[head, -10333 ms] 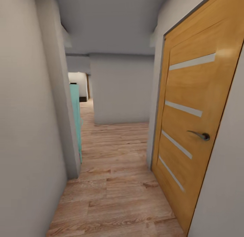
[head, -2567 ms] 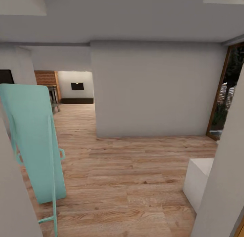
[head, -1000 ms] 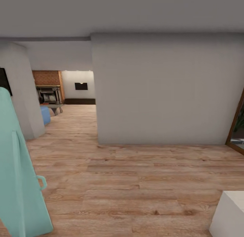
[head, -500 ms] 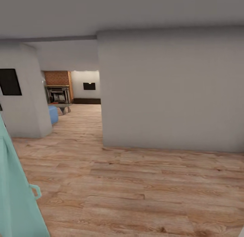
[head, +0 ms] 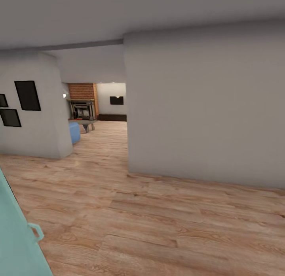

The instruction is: Move the two storage containers from the living room to the garage. In the garage, place one container on the floor and stack the other container on top of it (either order is fine).

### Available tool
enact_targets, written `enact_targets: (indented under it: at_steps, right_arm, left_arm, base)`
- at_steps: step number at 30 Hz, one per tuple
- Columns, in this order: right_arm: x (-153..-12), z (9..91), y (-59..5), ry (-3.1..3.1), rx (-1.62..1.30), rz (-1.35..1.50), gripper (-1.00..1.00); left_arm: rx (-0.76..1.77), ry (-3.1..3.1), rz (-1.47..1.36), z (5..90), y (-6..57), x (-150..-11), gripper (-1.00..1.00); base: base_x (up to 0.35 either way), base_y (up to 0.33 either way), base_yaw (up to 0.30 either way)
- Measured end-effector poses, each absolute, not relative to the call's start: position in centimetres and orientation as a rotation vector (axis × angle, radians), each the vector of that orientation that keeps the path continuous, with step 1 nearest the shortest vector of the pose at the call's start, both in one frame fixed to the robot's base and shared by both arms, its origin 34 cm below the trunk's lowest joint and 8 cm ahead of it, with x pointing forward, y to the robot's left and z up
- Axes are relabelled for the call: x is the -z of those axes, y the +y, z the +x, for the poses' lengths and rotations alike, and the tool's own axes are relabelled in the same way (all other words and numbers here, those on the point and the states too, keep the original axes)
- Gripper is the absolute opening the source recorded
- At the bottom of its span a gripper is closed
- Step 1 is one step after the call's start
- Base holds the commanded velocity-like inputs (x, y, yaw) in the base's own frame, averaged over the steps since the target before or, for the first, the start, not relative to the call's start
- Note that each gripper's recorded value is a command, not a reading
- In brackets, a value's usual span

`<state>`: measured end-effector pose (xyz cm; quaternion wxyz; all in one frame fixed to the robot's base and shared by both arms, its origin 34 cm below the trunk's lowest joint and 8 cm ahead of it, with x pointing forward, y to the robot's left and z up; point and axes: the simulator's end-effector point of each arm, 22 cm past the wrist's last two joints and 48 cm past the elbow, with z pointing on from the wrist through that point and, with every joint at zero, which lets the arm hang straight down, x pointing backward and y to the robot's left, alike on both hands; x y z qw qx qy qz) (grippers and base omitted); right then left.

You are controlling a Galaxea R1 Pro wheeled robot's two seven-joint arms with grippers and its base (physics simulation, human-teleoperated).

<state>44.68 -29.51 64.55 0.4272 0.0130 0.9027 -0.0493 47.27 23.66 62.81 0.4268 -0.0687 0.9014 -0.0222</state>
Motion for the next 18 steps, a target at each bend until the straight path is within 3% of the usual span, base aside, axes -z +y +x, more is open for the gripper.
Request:
enact_targets:
  at_steps: [18]
  right_arm:
    - [-64.56,44.68,-29.55,2.255,0.124,0.033,1.0]
  left_arm:
    - [0.055,2.252,-0.171,47.27,23.66,-62.81,1.0]
  base:
    - [0.323,-0.004,0.005]
